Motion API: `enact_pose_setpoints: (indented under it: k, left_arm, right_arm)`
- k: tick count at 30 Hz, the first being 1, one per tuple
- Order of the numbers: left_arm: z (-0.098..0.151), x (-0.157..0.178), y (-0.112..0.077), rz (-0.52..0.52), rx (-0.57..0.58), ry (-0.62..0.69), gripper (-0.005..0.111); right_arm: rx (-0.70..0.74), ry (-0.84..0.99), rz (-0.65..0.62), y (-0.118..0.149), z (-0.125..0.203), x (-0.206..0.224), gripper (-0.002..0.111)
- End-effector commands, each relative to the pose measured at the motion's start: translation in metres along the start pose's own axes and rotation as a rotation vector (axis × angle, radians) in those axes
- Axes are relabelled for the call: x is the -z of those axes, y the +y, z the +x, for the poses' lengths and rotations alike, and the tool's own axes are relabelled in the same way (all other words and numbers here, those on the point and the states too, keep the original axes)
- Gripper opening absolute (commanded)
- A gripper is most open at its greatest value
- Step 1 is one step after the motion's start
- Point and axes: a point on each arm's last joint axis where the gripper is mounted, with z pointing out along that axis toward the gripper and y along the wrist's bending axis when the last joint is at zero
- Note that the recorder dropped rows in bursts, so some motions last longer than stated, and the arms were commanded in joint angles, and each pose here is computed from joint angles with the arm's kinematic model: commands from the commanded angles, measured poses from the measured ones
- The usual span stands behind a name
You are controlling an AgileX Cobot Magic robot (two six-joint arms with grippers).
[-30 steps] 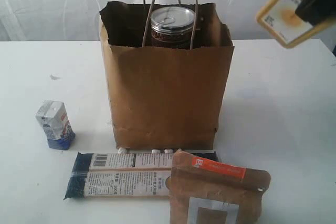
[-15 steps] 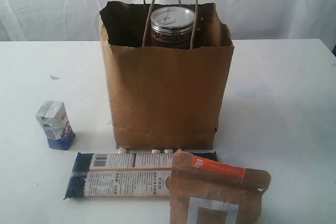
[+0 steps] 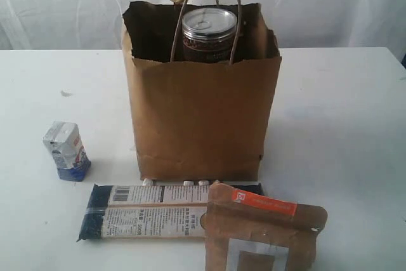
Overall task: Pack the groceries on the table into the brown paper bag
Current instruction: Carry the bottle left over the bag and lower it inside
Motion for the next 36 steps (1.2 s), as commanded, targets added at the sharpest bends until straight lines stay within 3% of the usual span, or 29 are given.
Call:
enact_pose_setpoints:
  k: [1,21,36]
  left_arm:
    - [0.001,0.000,0.000,-0.004,0.000,-0.003,0.000]
    - [0.001,0.000,0.000,-0.004,0.000,-0.003,0.000]
    - [0.001,0.000,0.000,-0.002,-0.001,-0.003,0.000]
  right_arm:
    - [-0.012,-0.117,0.043,0.000,-0.015,0.006,0.000]
    - [-0.142,-0.016,-0.023,0.018,-0.012,-0.061,0.000]
    - [-0.306,0.048,0.041,0.014,-0.006,-0.069,0.000]
